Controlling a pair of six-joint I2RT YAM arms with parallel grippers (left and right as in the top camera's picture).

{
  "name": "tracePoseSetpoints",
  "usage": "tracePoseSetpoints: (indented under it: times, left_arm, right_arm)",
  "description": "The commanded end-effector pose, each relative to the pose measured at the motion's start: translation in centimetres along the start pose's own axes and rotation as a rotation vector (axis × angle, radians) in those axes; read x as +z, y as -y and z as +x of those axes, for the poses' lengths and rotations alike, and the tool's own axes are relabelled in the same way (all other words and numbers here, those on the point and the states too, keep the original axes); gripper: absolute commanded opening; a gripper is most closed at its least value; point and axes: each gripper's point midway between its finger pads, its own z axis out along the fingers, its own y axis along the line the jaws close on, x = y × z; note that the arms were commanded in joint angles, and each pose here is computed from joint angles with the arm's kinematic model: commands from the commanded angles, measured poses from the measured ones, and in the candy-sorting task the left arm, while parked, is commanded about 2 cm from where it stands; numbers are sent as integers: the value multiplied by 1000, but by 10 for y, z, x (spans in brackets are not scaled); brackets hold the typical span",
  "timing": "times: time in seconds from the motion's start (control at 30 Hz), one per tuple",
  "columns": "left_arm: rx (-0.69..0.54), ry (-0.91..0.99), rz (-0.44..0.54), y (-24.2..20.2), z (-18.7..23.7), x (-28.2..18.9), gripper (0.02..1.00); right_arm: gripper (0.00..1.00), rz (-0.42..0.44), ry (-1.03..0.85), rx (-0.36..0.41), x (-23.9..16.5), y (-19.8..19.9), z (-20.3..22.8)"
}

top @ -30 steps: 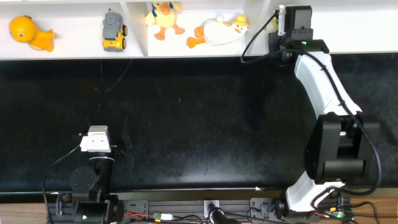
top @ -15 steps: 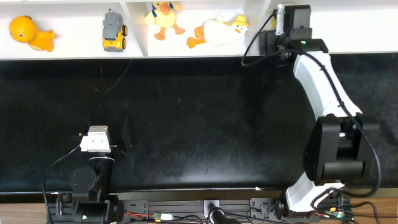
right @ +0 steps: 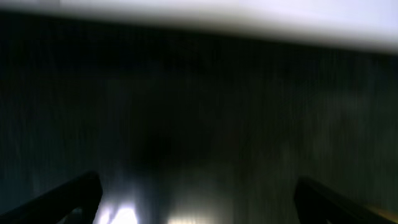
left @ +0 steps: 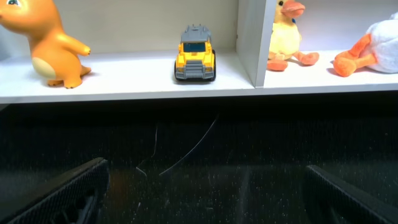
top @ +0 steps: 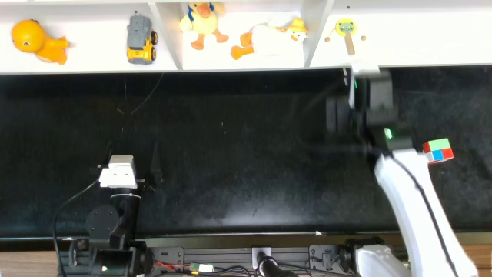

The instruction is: Store Toys

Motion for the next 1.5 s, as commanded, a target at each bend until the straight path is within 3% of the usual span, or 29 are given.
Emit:
tracePoseSetpoints:
  times: [0.03, 0.17, 0.3, 0.4, 0.53, 0.7, 0.77, 0.93, 1.27, 1.5]
  left_arm:
    - [15, 6, -8, -2, 0, 0, 998]
    - [15, 6, -8, -2, 0, 0, 998]
    - [15, 6, -8, -2, 0, 0, 998]
    - [15, 6, -8, -2, 0, 0, 998]
    - [15, 6, -8, -2, 0, 0, 998]
    - [15, 6, -8, -2, 0, 0, 998]
    - [15, 6, -8, -2, 0, 0, 998]
    - [15, 6, -8, -2, 0, 0, 998]
    - [15, 6, -8, -2, 0, 0, 998]
    - [15, 6, -8, -2, 0, 0, 998]
  right_arm:
    - [996, 22, -73, 37, -24, 9, 50]
    - [996, 24, -186, 12, -40, 12, 89]
    - [996, 19, -230, 3, -42, 12, 100]
    - [996, -117, -128, 27, -35, -13, 74]
    - [993, -119, -13, 52, -29, -11, 46]
    - [993, -101, -22, -136, -29, -8, 51]
    - [996, -93, -22, -165, -29, -3, 52]
    - [996, -72, -35, -67, -26, 41, 59]
    - [998, 18, -111, -163, -32, 133, 111]
    - [998, -1, -95, -80, -14, 171, 130]
